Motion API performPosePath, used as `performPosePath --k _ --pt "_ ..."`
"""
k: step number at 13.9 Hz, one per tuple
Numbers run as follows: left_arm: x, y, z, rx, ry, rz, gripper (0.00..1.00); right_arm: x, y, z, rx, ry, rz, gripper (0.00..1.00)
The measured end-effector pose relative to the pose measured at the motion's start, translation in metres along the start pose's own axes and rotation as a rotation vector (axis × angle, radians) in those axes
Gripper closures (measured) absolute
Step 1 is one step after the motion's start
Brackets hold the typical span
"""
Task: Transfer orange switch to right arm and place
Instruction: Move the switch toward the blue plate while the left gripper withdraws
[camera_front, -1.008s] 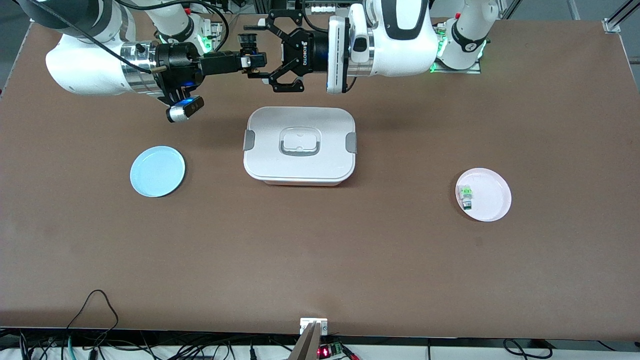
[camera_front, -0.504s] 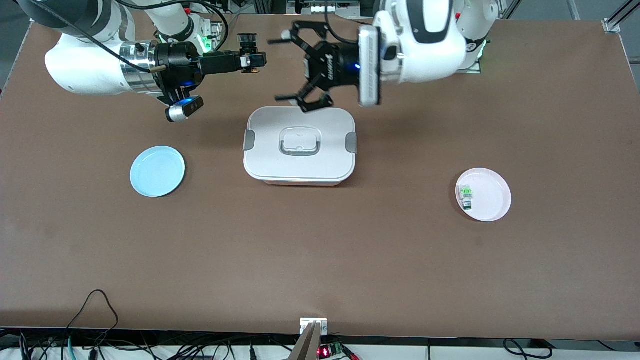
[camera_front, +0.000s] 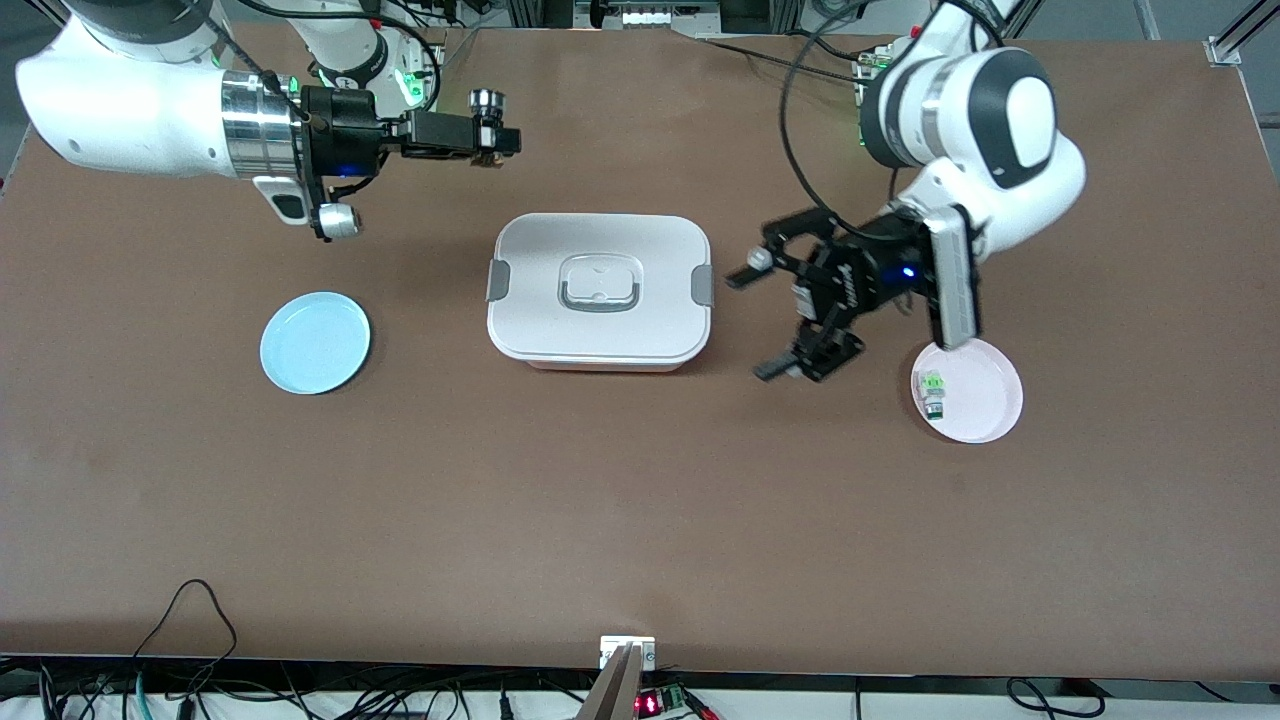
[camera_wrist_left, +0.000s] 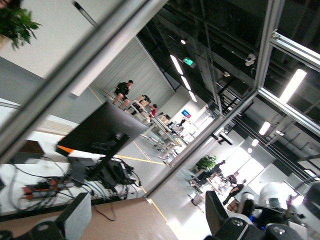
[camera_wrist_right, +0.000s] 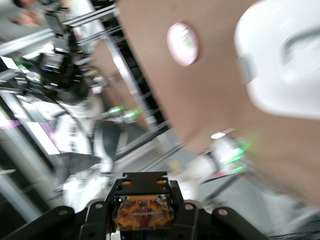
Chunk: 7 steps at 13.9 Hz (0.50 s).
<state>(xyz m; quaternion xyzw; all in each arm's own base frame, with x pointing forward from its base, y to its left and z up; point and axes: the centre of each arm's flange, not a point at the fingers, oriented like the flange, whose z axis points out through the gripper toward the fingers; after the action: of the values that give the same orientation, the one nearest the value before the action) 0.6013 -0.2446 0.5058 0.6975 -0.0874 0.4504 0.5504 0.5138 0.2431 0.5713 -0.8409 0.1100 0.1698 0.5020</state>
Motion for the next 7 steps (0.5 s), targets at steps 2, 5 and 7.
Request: performPosePath --k 2,5,7 --pt "0.024 -0.035 -0.033 0.077 -0.057 0.122 0.00 0.006 -0.001 -0.009 -0.182 0.050 -0.190 0.60" --pt "0.064 -0.084 -0.092 0.158 -0.149 0.247 0.00 0.023 0.023 -0.017 -0.486 0.027 -0.500 0.60" --pt "0.081 -0.107 -0.126 0.242 -0.257 0.312 0.00 0.035 0.044 -0.029 -0.660 -0.021 -0.642 0.60"
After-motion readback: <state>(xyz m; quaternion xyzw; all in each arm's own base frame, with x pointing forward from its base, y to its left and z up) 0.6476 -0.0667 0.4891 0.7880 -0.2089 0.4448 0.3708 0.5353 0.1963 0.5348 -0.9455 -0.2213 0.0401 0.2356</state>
